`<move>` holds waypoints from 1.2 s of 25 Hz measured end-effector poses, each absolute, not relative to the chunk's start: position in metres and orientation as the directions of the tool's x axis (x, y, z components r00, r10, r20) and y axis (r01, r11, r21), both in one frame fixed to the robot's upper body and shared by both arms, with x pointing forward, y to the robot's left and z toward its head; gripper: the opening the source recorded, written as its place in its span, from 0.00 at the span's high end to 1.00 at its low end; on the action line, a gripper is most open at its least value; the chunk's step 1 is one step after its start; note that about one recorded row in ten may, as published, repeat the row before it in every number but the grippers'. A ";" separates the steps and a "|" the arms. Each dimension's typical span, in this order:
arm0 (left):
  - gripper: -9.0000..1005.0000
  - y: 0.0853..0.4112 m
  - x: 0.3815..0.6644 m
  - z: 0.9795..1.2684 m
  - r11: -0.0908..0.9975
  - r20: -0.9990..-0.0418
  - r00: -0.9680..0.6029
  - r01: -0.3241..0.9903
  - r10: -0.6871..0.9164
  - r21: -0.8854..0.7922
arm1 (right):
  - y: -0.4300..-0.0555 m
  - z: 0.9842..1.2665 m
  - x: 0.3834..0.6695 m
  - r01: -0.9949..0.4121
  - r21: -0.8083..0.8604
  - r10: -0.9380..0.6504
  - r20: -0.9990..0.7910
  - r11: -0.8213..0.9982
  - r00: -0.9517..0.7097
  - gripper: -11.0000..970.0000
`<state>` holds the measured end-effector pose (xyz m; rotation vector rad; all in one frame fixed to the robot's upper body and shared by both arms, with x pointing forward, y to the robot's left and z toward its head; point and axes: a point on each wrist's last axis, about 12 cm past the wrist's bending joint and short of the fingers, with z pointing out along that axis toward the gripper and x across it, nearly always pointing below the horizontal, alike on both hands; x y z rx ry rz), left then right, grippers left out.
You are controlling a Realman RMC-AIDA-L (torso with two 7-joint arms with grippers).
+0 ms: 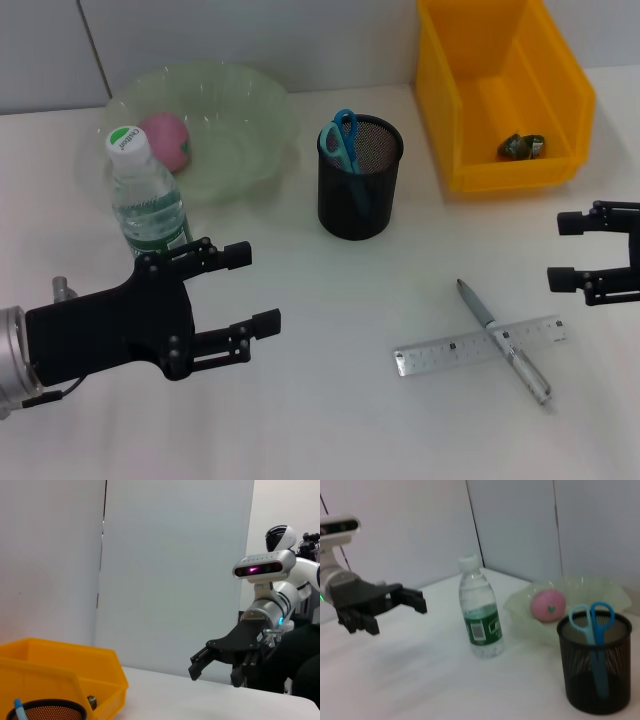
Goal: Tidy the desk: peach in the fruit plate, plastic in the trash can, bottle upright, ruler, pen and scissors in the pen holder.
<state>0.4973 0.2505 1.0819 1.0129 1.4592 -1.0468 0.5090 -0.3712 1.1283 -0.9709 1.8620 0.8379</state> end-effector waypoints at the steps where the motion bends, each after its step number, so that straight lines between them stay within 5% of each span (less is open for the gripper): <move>1: 0.22 0.250 0.497 1.082 0.266 -0.991 -0.116 0.959 0.064 -0.096 | -0.373 1.128 0.509 -0.862 0.166 -0.300 -0.892 0.479 -0.339 0.15; 14: 0.22 0.250 0.498 1.084 0.258 -0.993 -0.105 0.962 0.058 -0.086 | -0.381 1.141 0.509 -0.849 0.156 -0.319 -0.880 0.506 -0.352 0.15; 30: 0.22 0.239 0.497 1.083 0.246 -0.995 -0.092 0.966 0.034 -0.080 | -0.367 1.190 0.521 -0.878 0.084 -0.587 -0.713 0.471 -0.383 0.15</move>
